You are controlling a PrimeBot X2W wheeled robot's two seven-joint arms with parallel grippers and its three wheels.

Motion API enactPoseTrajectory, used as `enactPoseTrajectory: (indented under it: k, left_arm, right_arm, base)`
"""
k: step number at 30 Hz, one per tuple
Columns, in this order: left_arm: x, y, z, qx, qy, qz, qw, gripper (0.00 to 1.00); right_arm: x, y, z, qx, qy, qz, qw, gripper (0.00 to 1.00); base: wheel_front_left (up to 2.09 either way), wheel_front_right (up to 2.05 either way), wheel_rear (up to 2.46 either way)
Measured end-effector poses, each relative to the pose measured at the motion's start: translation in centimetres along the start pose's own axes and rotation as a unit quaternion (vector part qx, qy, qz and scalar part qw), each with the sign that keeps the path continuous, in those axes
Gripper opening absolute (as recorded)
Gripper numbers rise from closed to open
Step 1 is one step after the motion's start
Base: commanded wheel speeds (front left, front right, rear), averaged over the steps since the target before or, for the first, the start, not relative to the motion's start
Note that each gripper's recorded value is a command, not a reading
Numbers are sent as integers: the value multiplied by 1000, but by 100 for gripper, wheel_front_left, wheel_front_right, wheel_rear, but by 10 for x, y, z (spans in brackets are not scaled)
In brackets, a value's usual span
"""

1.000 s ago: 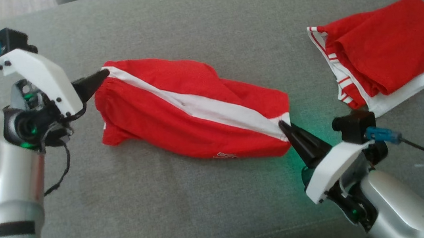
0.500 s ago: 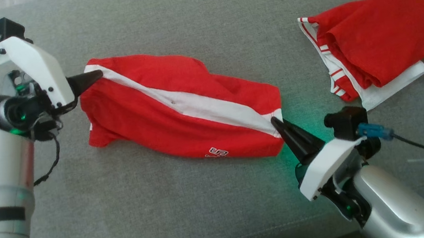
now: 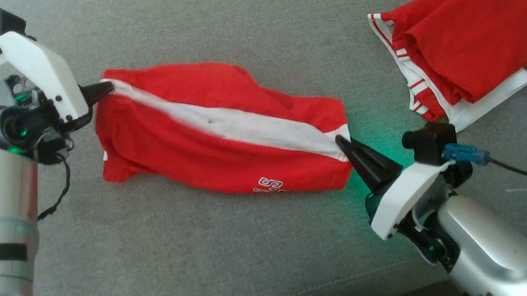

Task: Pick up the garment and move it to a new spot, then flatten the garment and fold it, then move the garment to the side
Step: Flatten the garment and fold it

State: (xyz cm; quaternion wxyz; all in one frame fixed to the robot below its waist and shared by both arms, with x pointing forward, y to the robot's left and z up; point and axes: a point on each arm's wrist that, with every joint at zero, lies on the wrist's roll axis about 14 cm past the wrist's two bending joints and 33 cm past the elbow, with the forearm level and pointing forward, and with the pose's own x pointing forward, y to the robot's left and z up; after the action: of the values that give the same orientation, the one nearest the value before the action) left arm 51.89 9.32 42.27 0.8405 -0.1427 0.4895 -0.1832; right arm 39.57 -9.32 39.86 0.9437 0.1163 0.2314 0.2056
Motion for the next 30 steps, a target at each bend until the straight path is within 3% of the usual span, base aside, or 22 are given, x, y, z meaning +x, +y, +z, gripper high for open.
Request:
enactPoseTrajectory:
  k: [11,17,24,30]
  left_arm:
    - [-8,-3,6,6,-15,-11,1000,0]
    - [-23,-19,18,-1,-53,-40,998,0]
    - [-59,-52,56,7,-144,-91,985,0]
    - [-106,-85,88,4,-240,-150,959,0]
  right_arm:
    - [2,-2,5,-5,-7,-1,1000,0]
    - [5,-6,35,-28,-39,0,999,0]
    - [2,-14,121,-84,-115,2,990,0]
    - [-15,-5,218,-143,-203,11,969,0]
  base:
    - [0,0,0]
    - [0,0,0]
    - [0,0,0]
    - [0,0,0]
